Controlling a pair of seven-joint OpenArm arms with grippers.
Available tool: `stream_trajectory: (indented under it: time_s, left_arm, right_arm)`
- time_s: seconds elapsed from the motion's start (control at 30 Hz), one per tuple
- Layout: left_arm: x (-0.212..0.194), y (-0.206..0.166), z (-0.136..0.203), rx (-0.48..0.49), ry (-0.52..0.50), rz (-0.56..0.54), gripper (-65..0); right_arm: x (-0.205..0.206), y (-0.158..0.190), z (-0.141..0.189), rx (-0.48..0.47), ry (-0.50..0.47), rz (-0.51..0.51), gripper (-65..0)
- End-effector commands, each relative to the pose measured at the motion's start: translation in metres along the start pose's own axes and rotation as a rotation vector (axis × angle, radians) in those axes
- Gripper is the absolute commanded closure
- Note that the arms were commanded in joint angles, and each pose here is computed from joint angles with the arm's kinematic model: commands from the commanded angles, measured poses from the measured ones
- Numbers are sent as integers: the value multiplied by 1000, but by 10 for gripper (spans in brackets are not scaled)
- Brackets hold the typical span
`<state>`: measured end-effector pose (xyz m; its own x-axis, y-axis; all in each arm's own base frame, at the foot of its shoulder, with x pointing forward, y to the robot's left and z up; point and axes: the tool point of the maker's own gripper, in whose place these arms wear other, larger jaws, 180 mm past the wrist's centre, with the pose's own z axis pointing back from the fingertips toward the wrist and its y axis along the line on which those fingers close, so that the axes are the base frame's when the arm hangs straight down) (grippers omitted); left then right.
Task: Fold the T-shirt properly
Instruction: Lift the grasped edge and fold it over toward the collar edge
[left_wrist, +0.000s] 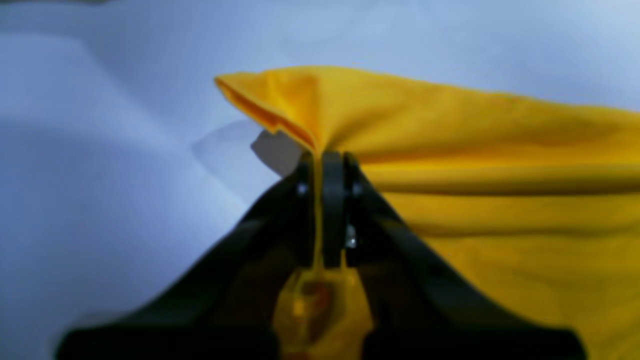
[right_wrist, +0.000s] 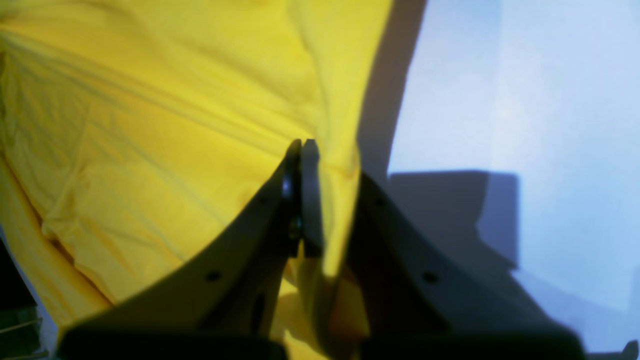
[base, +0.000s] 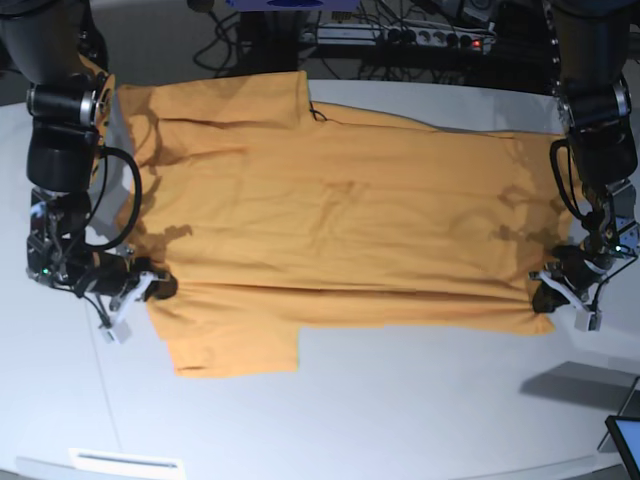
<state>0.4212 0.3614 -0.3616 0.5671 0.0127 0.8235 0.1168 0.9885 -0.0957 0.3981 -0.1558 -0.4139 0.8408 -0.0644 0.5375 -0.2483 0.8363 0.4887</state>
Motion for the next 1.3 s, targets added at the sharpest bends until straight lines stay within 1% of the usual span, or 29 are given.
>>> stream_trajectory:
  time_s: [0.0, 0.1, 0.23, 0.3, 0.43, 0.5, 0.57, 0.63, 0.77, 0.9, 1.0, 1.27]
  left_arm:
    - [33, 8, 7, 15, -81, -21, 0]
    - [29, 13, 13, 25, -75, -40, 0]
    - [37, 14, 17, 28, -90, -62, 0]
    - [38, 21, 22, 42, -86, -72, 0]
    - [40, 22, 24, 42, -91, -78, 0]
    - [42, 19, 24, 37, -96, -93, 0]
    - [39, 16, 26, 32, -92, -113, 0]
    - [37, 16, 32, 35, -69, -148, 0]
    - [43, 4, 38, 23, -42, -226, 0]
    - [45, -2, 47, 17, -39, -294, 0]
    - [42, -4, 49, 16, -25, -309, 0]
    - [25, 12, 61, 43, 42, -332, 0]
  right_arm:
    - [19, -3, 9, -16, -33, 30, 0]
    - [32, 1, 15, -22, -63, 66, 0]
    - [40, 6, 22, -33, -94, 109, 0]
    - [42, 8, 25, -39, -89, 128, 0]
    - [42, 11, 31, -50, -83, 163, 0]
    - [45, 15, 36, -57, -96, 188, 0]
    - [42, 17, 38, -62, -88, 206, 0]
    - [44, 20, 42, -69, -87, 228, 0]
    - [42, 26, 49, -84, -86, 268, 0]
    - [38, 31, 57, -101, -79, 308, 0]
    - [31, 32, 60, -111, -62, 317, 0]
    - [8, 36, 65, -122, -45, 342, 0]
